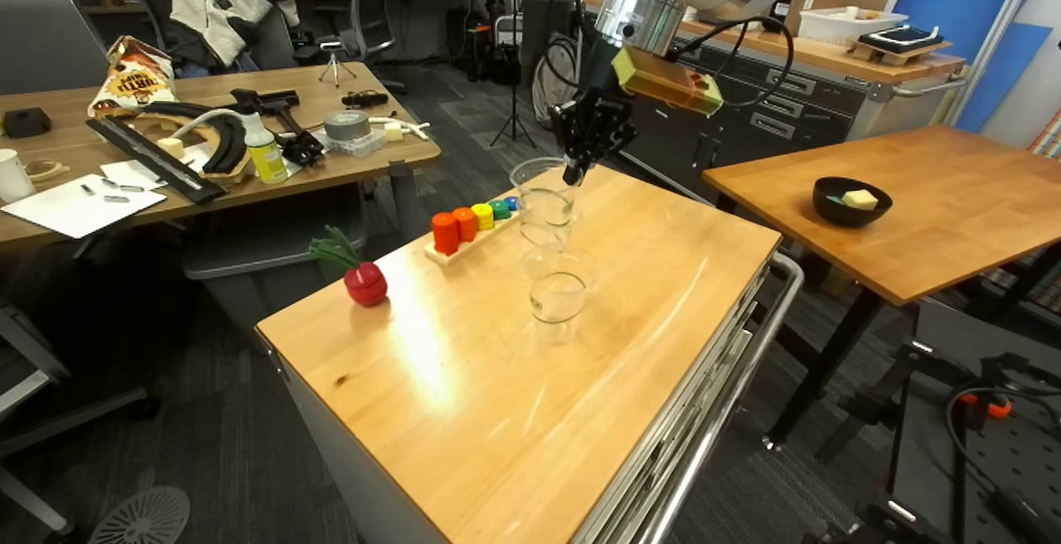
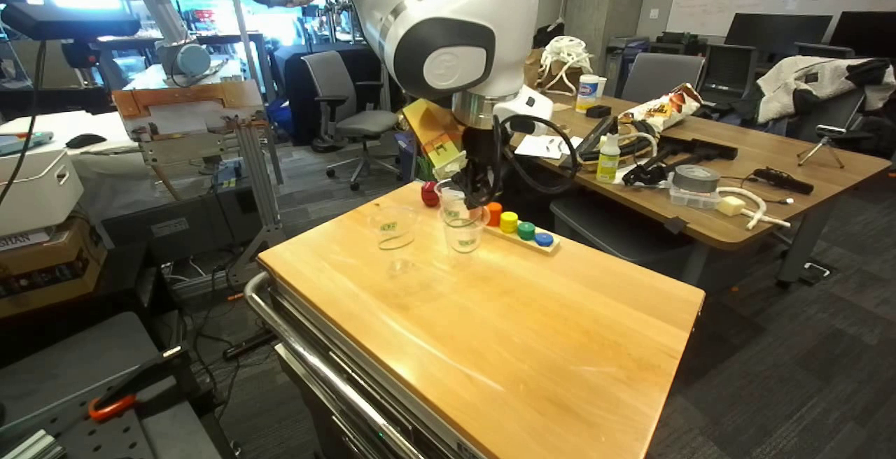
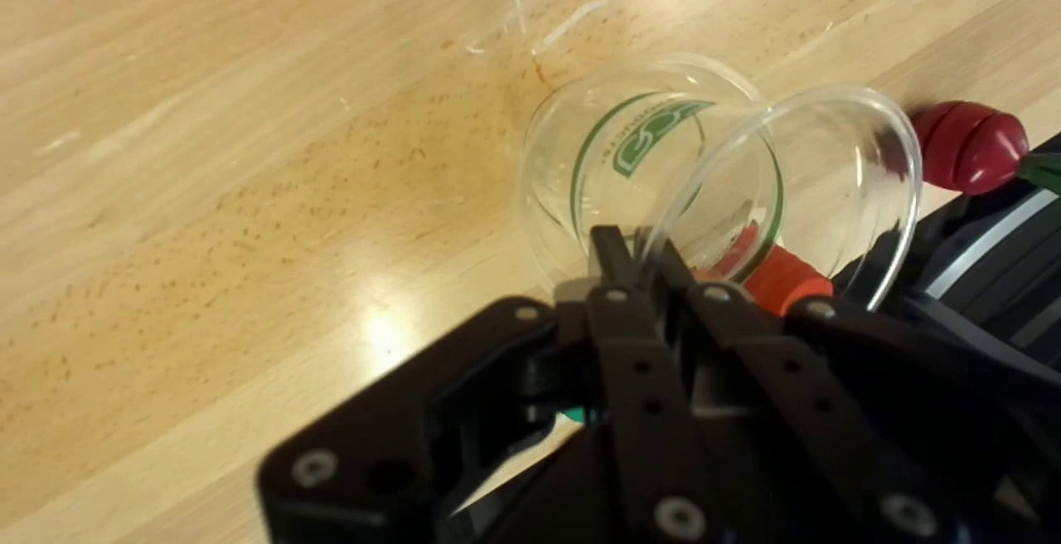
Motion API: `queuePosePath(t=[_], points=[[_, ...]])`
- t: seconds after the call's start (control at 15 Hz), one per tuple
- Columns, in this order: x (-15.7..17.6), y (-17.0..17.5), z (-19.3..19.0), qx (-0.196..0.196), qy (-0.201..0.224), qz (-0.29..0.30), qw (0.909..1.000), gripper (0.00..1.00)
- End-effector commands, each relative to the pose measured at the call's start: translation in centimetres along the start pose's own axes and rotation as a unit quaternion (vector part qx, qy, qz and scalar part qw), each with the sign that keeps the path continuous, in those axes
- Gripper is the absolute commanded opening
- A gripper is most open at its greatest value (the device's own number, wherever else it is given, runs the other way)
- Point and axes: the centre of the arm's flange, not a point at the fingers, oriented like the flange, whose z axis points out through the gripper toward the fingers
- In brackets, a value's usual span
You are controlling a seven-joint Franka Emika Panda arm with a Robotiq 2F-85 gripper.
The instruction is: Stack the clear cups together
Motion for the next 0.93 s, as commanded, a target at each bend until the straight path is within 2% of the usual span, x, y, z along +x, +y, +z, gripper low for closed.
queuePosePath(t=[0.0,0.27,0.33,0.53,0.73,0.87], points=[[0.6,-0.2,1.1,0.020,0.014,-0.009,0.9997,0.41],[0.3,-1.3,0.7,0.020,0.020,-0.023,0.9993,0.72],[0.0,-1.6,0.2,0.012,0.025,-0.028,0.9992,0.81],[-0.3,-1.6,-0.7,-0.014,0.041,-0.031,0.9986,0.99],[-0.1,-0.7,-0.8,-0.056,0.039,-0.032,0.9971,1.00],[0.1,0.3,0.2,-0.080,0.021,-0.032,0.9961,1.00]])
